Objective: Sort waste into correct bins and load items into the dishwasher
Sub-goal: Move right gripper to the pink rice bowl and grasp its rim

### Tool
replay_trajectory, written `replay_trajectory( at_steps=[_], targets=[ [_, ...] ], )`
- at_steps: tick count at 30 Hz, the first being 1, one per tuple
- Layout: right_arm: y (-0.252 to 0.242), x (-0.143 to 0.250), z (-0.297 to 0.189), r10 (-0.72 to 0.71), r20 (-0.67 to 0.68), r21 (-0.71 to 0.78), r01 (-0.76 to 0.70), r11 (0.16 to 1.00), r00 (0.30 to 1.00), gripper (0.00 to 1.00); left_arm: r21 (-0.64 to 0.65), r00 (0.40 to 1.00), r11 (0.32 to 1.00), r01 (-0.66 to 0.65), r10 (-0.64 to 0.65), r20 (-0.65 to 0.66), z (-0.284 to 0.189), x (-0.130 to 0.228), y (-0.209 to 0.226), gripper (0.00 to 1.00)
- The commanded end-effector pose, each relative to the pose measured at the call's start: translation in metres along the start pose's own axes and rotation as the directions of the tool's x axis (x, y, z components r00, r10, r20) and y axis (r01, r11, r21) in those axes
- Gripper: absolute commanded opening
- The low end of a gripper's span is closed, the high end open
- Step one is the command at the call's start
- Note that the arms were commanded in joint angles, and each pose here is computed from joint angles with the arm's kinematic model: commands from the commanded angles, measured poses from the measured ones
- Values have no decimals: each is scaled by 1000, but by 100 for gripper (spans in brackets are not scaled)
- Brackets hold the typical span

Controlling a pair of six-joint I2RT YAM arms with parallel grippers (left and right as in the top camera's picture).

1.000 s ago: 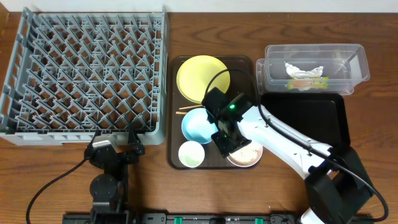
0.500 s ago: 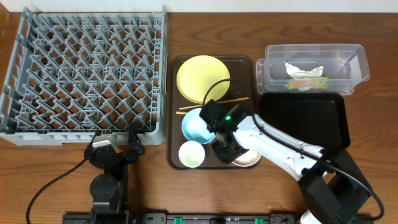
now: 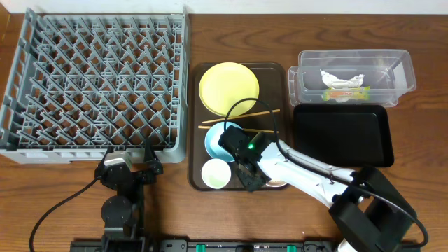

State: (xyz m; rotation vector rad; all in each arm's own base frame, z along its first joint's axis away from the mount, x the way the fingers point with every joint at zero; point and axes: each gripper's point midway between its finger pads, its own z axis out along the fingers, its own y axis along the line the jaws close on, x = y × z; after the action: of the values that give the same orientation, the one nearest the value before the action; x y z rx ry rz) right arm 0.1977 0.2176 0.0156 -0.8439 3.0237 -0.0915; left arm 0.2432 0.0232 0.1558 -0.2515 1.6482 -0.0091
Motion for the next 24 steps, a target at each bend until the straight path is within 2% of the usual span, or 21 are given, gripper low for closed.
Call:
replay_trajectory(
  at_steps=[1,8,20,24],
  targets=[
    [-5,1,2,23,7,28,-23,999,1000,1,-22,999,1000,-17,16,-48,1,17,5,94],
    [-3,-4,-10,41,12,23,-42,999,999,1,-22,999,1000,-17,16,-48,1,17,5,94],
    [-10,-33,-69,85,47,-7,-84,996,995,1,-22,999,1000,-17,16,-48,1,17,5,94],
    [-10,-41,-83,85,53,-99,-80,992,995,1,-22,999,1000,-17,16,-48,1,17,5,94]
  ],
)
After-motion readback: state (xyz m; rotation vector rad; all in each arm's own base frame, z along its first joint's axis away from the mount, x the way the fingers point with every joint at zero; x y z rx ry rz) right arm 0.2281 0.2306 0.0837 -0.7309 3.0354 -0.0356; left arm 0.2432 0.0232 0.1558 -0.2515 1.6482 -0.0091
